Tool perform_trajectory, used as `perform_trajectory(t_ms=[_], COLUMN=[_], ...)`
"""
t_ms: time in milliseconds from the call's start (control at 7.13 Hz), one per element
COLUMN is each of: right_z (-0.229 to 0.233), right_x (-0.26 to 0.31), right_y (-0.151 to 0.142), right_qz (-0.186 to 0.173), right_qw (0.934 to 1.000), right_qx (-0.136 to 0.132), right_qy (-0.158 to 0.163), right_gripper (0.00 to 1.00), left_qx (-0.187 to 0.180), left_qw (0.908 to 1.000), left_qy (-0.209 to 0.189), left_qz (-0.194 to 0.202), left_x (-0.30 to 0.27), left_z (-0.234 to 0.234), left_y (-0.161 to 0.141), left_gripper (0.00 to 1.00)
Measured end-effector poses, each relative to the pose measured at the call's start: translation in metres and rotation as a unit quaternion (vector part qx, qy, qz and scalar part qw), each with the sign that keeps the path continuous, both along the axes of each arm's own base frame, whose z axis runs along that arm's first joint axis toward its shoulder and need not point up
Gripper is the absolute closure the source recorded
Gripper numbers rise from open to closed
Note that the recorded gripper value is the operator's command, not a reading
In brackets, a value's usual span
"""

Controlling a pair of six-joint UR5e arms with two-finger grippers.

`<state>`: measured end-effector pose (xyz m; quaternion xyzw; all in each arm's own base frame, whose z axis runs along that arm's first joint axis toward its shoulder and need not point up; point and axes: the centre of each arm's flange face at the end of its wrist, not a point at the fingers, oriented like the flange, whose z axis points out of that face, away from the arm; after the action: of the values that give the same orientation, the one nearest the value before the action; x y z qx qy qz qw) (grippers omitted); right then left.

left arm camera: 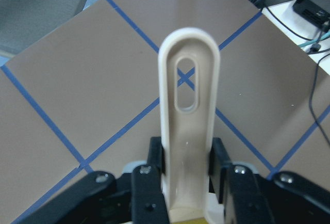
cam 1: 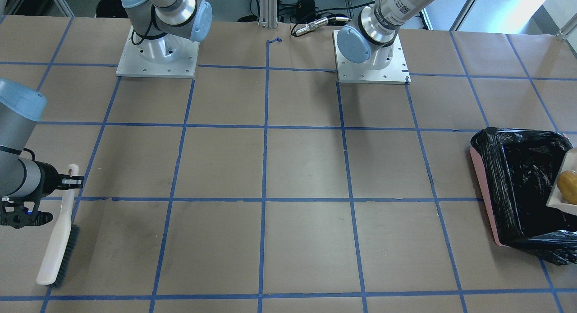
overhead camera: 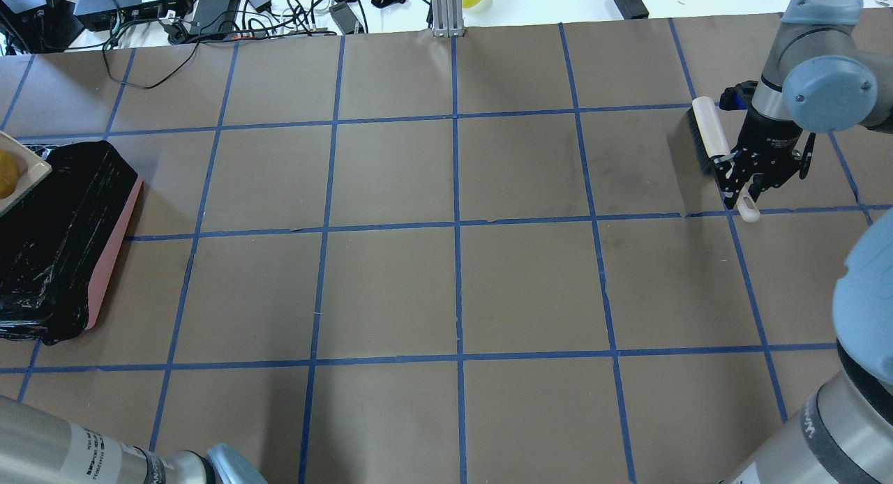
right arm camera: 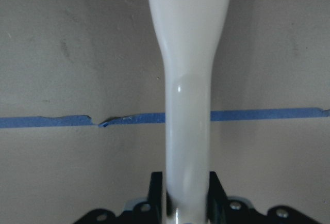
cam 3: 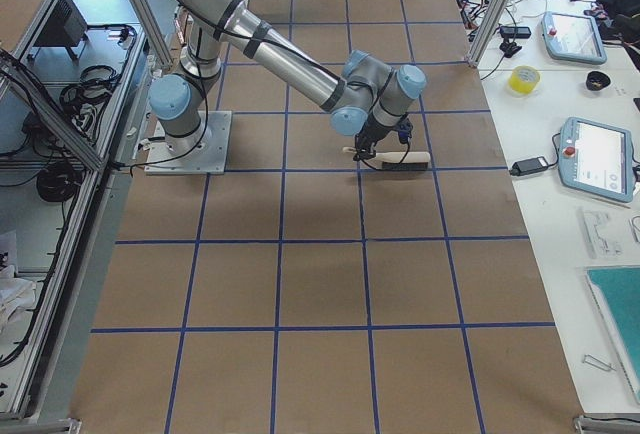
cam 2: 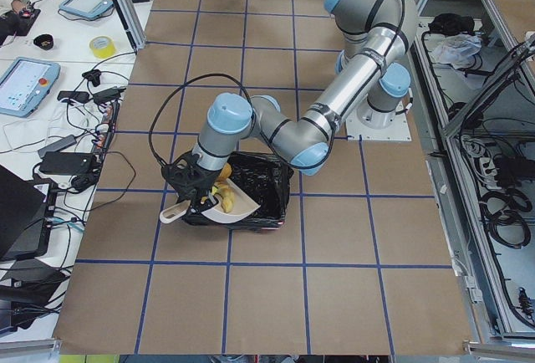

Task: Sweep and dump trash into bin
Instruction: 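Tip the dustpan over the bin with the left gripper while the right releases the brush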

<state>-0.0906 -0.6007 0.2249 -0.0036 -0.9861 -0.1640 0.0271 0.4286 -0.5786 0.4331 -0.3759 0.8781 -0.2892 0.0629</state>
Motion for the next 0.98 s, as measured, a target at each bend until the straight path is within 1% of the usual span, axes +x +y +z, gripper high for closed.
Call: perform_trajectory(t_ms=[140,281,421,561,701,842,982], right_z=[0.001,0.002,0.003,0.004,0.008,0.016,0.025], right_x=[0.0,-0.001,-0.002,-0.002,-0.002,-0.002,-0.001], right_y=[-0.002,-0.004,-0.005,-0.006,-0.006,-0.007,-0.007], right_qz=[0.002,0.006,0.009,0.01,0.01,0.011,0.011], right_qw=[1.0,0.9999,0.9998,0.9997,0.9996,0.9994,0.999], right_qx=[-0.006,-0.014,-0.019,-0.022,-0.027,-0.033,-0.041], right_qy=[0.001,0.003,0.004,0.004,0.006,0.008,0.011], right_gripper=[0.01,0.01,0.01,0.0,0.0,0.0,0.0], left_qx=[-0.013,-0.025,-0.036,-0.045,-0.056,-0.074,-0.091], left_qw=[0.9989,0.9957,0.9924,0.9894,0.9847,0.9758,0.9645], left_qy=[-0.029,-0.054,-0.068,-0.082,-0.1,-0.128,-0.164], left_qz=[-0.035,-0.071,-0.095,-0.111,-0.131,-0.161,-0.186], left_x=[-0.018,-0.028,-0.032,-0.035,-0.039,-0.043,-0.05], left_z=[0.013,0.02,0.025,0.032,0.04,0.051,0.06], left_y=[-0.007,-0.011,-0.012,-0.012,-0.012,-0.013,-0.014], left_gripper=[1.0,1.0,1.0,1.0,1.0,1.0,1.0])
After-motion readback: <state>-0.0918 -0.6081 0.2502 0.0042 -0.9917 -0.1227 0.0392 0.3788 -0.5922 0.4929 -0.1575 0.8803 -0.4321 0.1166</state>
